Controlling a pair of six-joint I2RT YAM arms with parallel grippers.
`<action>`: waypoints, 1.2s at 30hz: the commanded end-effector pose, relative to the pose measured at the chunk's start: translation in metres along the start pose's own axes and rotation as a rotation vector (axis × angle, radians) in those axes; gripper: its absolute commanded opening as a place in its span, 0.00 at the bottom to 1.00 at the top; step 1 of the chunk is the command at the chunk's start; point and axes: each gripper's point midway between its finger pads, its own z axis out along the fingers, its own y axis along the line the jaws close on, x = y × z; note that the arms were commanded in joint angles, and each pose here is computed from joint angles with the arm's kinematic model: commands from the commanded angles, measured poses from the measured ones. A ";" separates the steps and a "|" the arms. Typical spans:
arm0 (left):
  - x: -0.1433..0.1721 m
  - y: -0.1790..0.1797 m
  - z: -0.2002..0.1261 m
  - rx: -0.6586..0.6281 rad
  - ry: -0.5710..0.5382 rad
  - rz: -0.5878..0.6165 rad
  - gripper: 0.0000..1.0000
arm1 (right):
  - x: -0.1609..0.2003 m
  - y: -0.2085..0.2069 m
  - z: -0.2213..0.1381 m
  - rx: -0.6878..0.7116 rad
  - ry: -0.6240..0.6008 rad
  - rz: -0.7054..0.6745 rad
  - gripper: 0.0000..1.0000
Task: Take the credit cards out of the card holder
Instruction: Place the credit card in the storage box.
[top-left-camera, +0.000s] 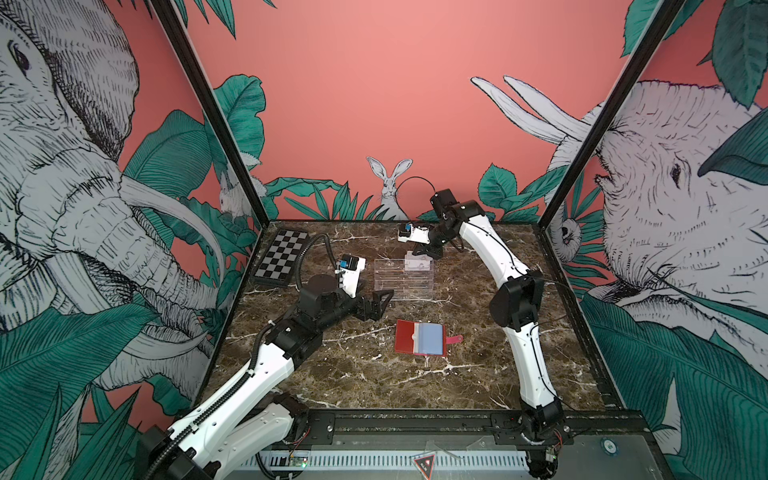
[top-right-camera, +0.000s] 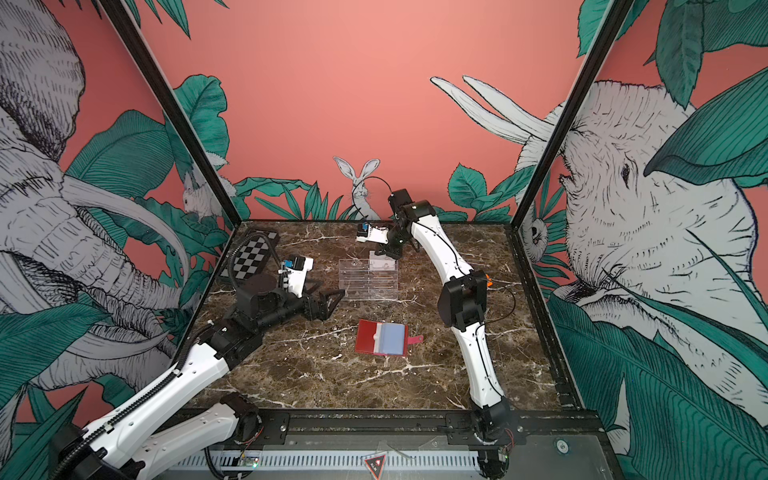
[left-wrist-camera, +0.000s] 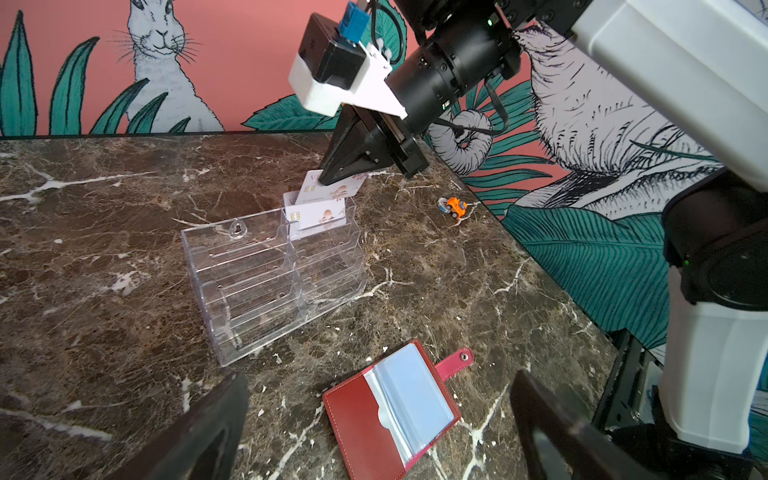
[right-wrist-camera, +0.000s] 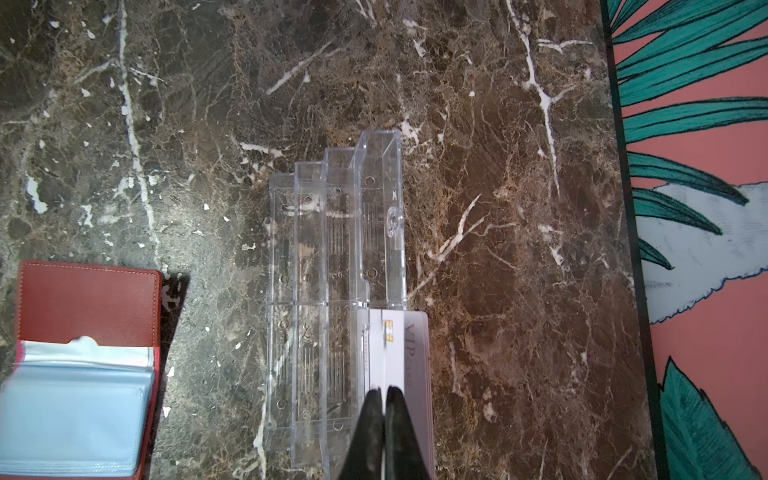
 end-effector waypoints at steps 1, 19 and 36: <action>0.004 0.004 -0.001 -0.012 0.002 -0.011 0.99 | -0.002 -0.001 0.012 -0.008 -0.017 -0.037 0.00; 0.010 0.003 0.009 0.016 0.031 -0.025 0.99 | 0.006 0.005 0.028 -0.041 -0.012 -0.055 0.00; 0.013 0.002 0.009 0.024 0.035 -0.038 0.99 | 0.011 0.013 0.039 -0.063 0.015 -0.062 0.00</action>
